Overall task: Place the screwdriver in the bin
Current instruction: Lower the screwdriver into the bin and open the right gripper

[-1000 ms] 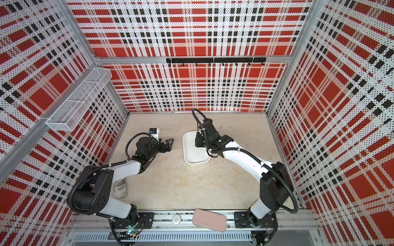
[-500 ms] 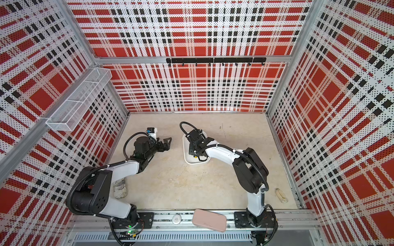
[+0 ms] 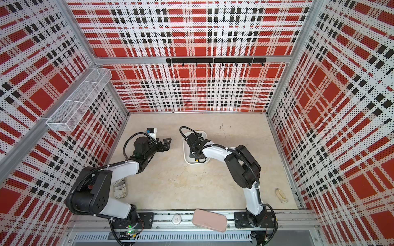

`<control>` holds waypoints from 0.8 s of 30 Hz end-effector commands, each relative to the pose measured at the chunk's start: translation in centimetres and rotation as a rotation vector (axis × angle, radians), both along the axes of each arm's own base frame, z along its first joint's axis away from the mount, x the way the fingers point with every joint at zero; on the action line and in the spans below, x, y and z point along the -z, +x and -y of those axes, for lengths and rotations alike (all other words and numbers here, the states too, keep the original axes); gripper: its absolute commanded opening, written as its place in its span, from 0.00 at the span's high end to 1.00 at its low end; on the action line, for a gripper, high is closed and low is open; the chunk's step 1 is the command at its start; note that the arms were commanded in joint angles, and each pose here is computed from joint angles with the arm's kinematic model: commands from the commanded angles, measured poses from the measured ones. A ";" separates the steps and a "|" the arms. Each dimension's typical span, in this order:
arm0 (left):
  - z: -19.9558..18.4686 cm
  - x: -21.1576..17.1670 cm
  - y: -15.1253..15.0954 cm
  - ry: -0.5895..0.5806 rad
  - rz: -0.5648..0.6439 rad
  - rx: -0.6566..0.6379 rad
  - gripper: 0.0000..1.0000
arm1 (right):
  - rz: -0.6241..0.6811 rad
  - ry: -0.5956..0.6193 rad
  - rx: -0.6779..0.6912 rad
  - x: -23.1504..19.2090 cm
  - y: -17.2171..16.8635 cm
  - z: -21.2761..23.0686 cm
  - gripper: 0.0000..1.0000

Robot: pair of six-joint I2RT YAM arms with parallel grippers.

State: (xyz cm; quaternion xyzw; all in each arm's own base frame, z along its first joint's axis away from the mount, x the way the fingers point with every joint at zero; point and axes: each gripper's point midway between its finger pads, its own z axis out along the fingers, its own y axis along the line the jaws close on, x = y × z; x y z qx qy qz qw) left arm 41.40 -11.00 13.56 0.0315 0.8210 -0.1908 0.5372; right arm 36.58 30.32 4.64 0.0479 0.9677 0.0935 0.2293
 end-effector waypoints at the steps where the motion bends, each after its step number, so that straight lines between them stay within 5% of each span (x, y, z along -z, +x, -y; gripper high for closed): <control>1: -0.3 0.0 -0.3 0.010 0.003 -0.002 0.02 | 0.024 -0.007 0.011 0.0 0.6 -0.4 0.61; 15: -1.2 -0.7 -0.4 0.022 0.021 -0.035 0.02 | 0.099 0.016 -0.025 -3.6 0.8 -0.3 0.56; 19: -1.9 -1.3 -0.4 0.026 0.039 -0.061 0.02 | 0.237 0.029 -0.112 -7.8 1.2 -0.1 0.53; 24: -3.6 -1.9 -0.4 0.043 0.055 -0.103 0.02 | 0.435 -0.099 -0.125 -11.6 0.9 4.4 0.55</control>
